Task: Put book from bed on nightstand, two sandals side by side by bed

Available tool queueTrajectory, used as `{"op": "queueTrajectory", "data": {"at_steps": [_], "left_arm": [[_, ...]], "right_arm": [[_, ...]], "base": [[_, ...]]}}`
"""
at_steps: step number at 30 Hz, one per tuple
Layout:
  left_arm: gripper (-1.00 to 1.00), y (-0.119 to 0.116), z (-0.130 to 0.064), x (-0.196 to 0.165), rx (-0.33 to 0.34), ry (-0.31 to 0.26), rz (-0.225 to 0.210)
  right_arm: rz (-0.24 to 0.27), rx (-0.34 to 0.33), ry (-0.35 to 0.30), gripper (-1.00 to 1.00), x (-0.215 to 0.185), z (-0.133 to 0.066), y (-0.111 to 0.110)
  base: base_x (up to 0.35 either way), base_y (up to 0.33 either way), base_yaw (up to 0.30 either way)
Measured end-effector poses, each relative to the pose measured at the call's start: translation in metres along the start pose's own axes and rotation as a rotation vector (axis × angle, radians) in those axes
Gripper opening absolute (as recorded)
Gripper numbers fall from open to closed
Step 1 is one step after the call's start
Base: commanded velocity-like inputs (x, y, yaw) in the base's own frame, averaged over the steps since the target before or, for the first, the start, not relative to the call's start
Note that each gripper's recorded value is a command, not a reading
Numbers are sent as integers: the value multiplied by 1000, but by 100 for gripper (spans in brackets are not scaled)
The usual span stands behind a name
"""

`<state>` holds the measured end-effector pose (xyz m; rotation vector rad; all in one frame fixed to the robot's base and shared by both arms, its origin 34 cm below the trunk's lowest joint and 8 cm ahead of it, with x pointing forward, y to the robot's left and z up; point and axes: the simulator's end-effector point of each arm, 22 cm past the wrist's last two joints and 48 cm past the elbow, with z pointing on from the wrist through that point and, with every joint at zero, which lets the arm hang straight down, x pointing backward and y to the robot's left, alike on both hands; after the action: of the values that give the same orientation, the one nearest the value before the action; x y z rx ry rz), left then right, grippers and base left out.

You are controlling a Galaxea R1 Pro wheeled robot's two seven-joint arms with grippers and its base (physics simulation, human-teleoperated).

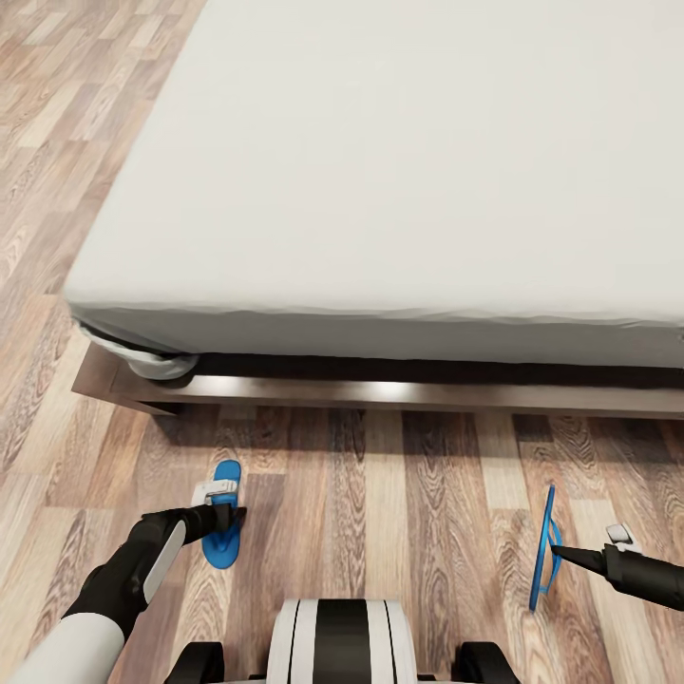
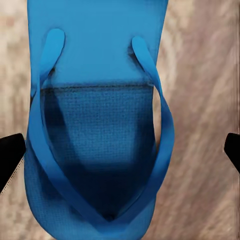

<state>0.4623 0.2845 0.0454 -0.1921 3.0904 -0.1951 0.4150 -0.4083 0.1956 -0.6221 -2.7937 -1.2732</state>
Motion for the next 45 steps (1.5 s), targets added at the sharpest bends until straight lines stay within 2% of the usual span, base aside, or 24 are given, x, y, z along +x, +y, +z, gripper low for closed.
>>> {"op": "queueTrajectory", "data": {"at_steps": [23,29,35,37,39,41,43,45], "left_arm": [[100,-8,-38,-41,9,-92,11],[100,5,-52,-54,5,-118,5],[100,41,-89,-81,133,-187,-90],[100,56,-105,-88,206,-207,-121],[100,58,-106,-76,275,-183,-153],[100,55,-101,-46,363,-127,-209],[100,56,-95,-18,417,-85,-263],[100,59,-91,1,448,-90,-289]], "right_arm": [[-68,-33,-55,-100,-18,-19,34],[-85,-41,-70,-100,-22,-25,44],[-103,-50,-84,-100,-26,-30,53],[-107,-50,-85,-100,-27,-31,54],[-107,-50,-85,-100,-27,-31,54],[-108,-48,-86,-100,-27,-31,53],[-108,-44,-85,-100,-27,-31,52],[-107,-38,-84,-100,-26,-31,51]], "base": [[0,0,0],[0,0,0],[0,0,0],[0,0,0],[0,0,0],[0,0,0],[0,0,0],[0,0,0]]}}
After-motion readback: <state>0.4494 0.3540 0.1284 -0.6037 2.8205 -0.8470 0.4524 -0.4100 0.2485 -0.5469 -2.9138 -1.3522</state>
